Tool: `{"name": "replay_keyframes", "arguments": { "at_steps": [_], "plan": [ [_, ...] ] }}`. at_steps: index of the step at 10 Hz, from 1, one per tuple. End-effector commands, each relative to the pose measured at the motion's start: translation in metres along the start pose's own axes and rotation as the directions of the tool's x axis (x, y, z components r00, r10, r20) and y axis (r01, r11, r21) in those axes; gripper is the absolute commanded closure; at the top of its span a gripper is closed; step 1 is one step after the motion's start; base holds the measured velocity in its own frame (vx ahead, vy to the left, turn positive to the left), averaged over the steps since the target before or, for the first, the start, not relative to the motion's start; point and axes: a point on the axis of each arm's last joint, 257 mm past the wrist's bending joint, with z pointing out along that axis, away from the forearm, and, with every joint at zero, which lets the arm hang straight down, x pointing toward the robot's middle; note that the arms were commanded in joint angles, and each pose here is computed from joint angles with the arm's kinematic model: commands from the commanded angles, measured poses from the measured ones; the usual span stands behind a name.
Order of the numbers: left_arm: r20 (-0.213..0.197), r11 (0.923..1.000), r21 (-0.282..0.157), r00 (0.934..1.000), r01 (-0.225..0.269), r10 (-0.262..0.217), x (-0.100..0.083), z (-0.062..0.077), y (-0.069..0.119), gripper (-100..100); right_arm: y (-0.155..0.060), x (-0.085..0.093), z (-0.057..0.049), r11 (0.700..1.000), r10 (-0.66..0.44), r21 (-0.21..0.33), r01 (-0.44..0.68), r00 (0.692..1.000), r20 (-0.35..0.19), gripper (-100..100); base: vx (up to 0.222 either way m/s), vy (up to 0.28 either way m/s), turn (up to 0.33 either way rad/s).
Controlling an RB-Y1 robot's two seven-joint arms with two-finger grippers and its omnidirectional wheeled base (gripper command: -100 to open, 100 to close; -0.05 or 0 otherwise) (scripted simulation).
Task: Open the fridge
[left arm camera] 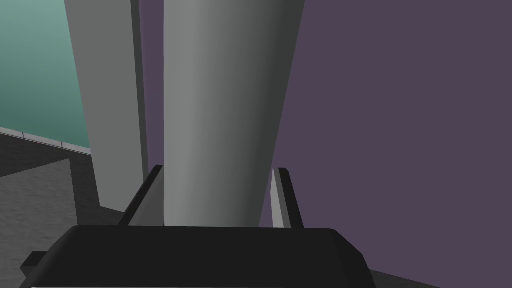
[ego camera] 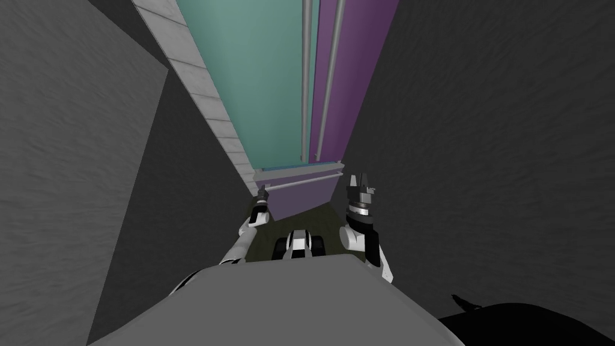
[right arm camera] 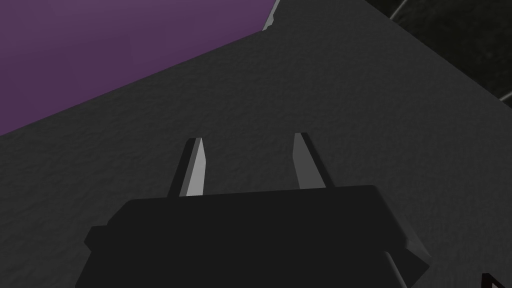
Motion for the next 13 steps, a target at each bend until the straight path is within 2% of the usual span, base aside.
{"name": "replay_keyframes", "arguments": {
  "at_steps": [1, 3, 4, 5, 6, 7, 8, 9, 13],
  "plan": [
    [-0.016, 0.9999, -0.017, 0.9999, 0.001, -0.001, 0.010, 0.015, 0.004, 100, 0.000, 0.000, 0.000, 1.000, 0.000, 0.000, 0.000, 1.000, 0.000, 0, -0.088, -0.030, 0.061],
    [-0.014, 0.9995, -0.032, 0.9999, 0.000, 0.000, 0.009, 0.012, 0.011, 100, 0.000, 0.000, 0.000, 1.000, 0.000, 0.000, 0.000, 1.000, 0.000, 0, -0.024, -0.002, 0.000],
    [-0.024, 1.0000, 0.002, 0.9997, -0.002, 0.003, 0.013, 0.030, -0.005, 100, 0.000, 0.000, 0.000, 1.000, 0.000, 0.000, 0.000, 1.000, 0.000, 0, -0.068, -0.031, 0.081],
    [-0.031, 1.0000, 0.004, 0.9995, 0.003, -0.002, 0.020, 0.036, -0.007, 100, 0.000, 0.000, 0.000, 1.000, 0.000, 0.000, 0.000, 1.000, 0.000, 0, -0.081, -0.034, 0.077],
    [-0.028, 0.9997, -0.025, 0.9996, 0.000, -0.001, 0.018, 0.032, 0.006, 100, 0.000, 0.000, 0.000, 1.000, 0.000, 0.000, 0.000, 1.000, 0.000, 0, -0.045, -0.003, 0.013],
    [-0.027, 0.9994, -0.034, 0.9996, -0.001, 0.000, 0.017, 0.030, 0.010, 100, 0.000, 0.000, 0.000, 1.000, 0.000, 0.000, 0.000, 1.000, 0.000, 0, -0.017, 0.009, -0.020],
    [-0.036, 0.9999, -0.014, 0.9994, -0.003, 0.002, 0.022, 0.047, -0.002, 100, 0.000, 0.000, 0.000, 1.000, 0.000, 0.000, 0.000, 1.000, 0.000, 0, -0.087, -0.021, 0.092],
    [-0.039, 0.9996, -0.030, 0.9993, -0.001, 0.000, 0.026, 0.048, 0.004, 100, 0.000, 0.000, 0.000, 1.000, 0.000, 0.000, 0.000, 1.000, 0.000, 0, -0.088, -0.035, 0.072],
    [-0.045, 0.9996, -0.028, 0.9990, 0.000, -0.002, 0.030, 0.048, 0.004, 100, 0.000, 0.000, 0.000, 1.000, 0.000, 0.000, 0.000, 1.000, 0.000, 0, -0.117, -0.031, 0.018]
  ]
}}
